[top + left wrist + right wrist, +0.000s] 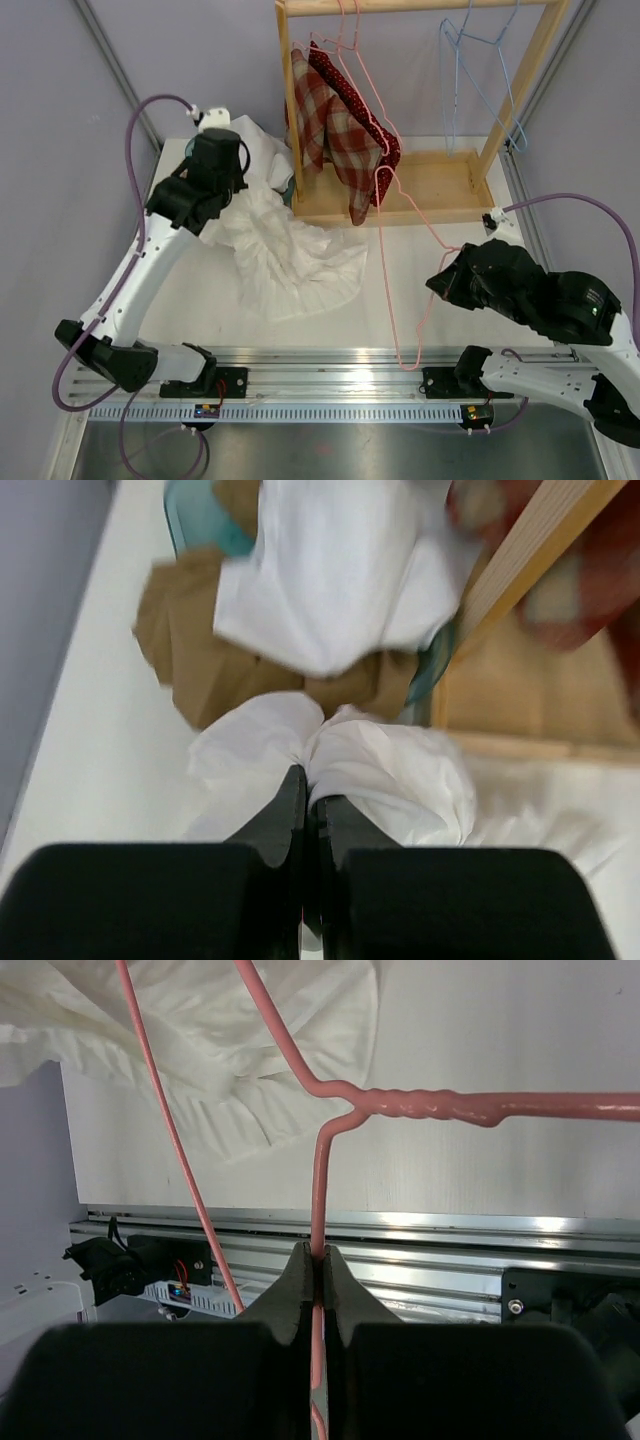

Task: Remove the skirt from the hanger

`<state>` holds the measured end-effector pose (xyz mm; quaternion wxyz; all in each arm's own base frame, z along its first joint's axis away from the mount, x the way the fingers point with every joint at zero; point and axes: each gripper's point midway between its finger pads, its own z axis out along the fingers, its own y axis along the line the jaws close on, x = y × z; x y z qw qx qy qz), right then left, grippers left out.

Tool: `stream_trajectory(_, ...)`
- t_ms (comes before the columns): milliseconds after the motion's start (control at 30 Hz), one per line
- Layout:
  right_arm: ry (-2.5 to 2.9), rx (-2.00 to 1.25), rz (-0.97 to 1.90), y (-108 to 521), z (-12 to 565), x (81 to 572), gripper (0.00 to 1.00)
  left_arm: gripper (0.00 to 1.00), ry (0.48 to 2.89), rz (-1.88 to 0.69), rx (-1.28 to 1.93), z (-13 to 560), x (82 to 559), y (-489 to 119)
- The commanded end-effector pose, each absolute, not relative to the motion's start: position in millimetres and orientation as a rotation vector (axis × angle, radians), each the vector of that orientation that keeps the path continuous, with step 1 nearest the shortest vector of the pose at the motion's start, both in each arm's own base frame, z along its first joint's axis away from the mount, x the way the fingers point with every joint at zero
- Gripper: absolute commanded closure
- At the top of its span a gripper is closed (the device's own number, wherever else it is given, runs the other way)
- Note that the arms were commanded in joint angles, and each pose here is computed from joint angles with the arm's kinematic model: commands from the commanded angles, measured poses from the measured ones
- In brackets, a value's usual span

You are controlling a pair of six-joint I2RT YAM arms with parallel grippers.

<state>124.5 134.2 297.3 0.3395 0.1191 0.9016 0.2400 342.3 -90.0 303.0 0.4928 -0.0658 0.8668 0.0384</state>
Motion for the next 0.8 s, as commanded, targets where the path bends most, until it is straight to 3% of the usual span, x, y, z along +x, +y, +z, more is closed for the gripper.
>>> stream_trajectory(0, 2.340, 0.342, 0.476, 92.7, 293.8, 115.5, 1.00, 1.00, 1.768, 0.072, -0.197, 448.5, 358.3, -71.7)
stream_trajectory(67, 2.334, 0.350, 0.473, 86.4, 293.4, 112.9, 1.00, 1.00, 1.714, 0.051, -0.185, 481.4, 379.9, -71.9)
stream_trajectory(133, 2.330, 0.361, 0.473, 81.0, 292.8, 110.1, 1.00, 1.00, 1.521, 0.005, -0.197, 566.3, 372.4, -61.8)
stream_trajectory(167, 2.331, 0.361, 0.466, 79.4, 292.2, 109.7, 1.00, 1.00, 1.516, 0.019, -0.181, 567.1, 398.8, -67.6)
stream_trajectory(300, 2.313, 0.383, 0.425, 67.3, 292.9, 109.4, 1.00, 1.00, 1.235, -0.094, -0.098, 632.9, 409.2, -74.2)
stream_trajectory(433, 2.315, 0.384, 0.387, 63.4, 297.9, 110.4, 1.00, 1.00, 1.136, -0.198, -0.063, 633.5, 446.8, -92.7)
stream_trajectory(467, 2.308, 0.388, 0.376, 61.3, 301.0, 111.3, 1.00, 1.00, 1.208, -0.239, -0.042, 602.1, 486.9, -103.5)
stream_trajectory(700, 2.280, 0.383, 0.350, 64.9, 308.2, 120.8, 1.00, 0.97, 1.436, -0.306, 0.017, 492.7, 575.4, -133.6)
stream_trajectory(733, 2.280, 0.374, 0.348, 67.4, 309.0, 122.6, 1.00, 0.83, 1.477, -0.255, -0.048, 479.2, 578.8, -121.0)
stream_trajectory(767, 2.276, 0.364, 0.345, 68.6, 310.5, 124.2, 1.00, 0.15, 1.509, -0.228, -0.101, 468.6, 578.1, -112.1)
